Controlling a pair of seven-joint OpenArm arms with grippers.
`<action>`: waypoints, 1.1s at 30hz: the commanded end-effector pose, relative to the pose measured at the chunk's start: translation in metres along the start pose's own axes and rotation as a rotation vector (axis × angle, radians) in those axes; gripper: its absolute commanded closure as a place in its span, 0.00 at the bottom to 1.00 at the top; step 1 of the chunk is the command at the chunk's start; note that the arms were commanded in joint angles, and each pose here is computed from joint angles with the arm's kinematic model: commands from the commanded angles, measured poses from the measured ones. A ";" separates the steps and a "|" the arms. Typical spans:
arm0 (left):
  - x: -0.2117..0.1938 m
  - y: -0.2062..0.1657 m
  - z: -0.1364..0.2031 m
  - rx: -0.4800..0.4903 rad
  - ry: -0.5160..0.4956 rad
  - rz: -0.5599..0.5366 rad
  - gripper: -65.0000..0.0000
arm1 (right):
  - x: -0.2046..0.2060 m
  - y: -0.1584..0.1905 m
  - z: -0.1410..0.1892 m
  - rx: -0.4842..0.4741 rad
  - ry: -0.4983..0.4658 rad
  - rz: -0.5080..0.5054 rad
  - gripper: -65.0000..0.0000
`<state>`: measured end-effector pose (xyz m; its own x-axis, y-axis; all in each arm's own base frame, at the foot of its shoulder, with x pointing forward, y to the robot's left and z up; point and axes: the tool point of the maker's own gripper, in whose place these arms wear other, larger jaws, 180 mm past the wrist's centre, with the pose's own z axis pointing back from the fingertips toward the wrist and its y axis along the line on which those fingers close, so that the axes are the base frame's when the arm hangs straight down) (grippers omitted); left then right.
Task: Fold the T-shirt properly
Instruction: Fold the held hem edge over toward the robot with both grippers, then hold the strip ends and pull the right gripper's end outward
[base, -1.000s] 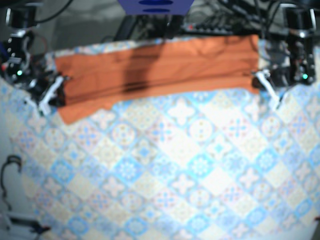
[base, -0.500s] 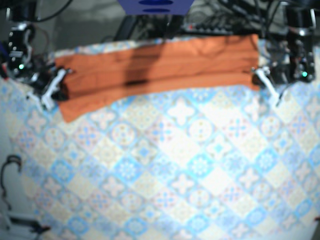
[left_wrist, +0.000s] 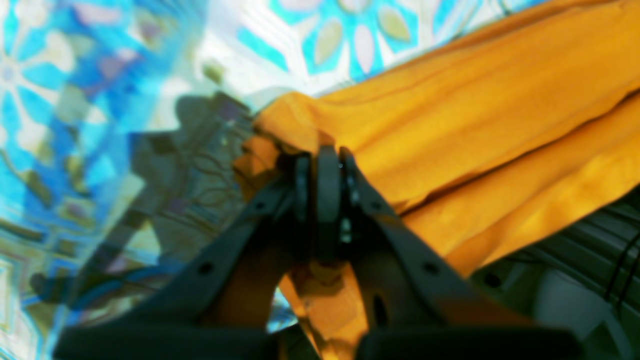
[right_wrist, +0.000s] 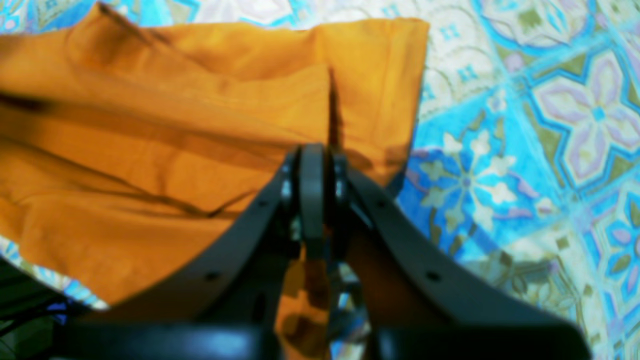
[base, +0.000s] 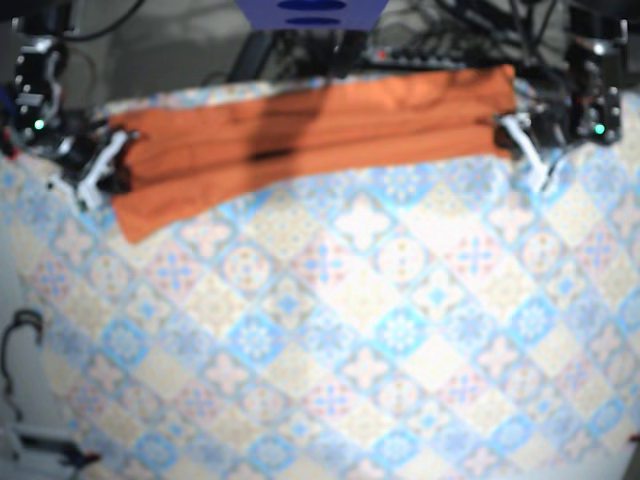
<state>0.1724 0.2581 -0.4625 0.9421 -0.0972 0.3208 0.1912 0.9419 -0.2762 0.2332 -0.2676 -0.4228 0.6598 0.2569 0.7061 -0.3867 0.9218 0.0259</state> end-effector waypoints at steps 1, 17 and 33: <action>0.008 0.007 0.008 0.019 -0.019 -0.019 1.00 | 0.015 -0.011 0.009 -0.027 -0.043 0.019 0.99; 0.010 0.006 0.008 0.017 -0.021 -0.020 1.00 | -0.005 0.038 0.015 0.031 -0.043 -0.022 0.99; 0.004 -0.002 -0.003 0.017 -0.009 -0.065 1.00 | -0.012 0.062 0.026 0.061 -0.039 -0.024 0.99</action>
<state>0.1749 0.2505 -0.4670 0.9300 -0.1352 0.3417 0.2310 0.9383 -0.2574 0.1766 -0.2194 -0.4241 0.6781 0.2250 0.6997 -0.4008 0.9112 0.0954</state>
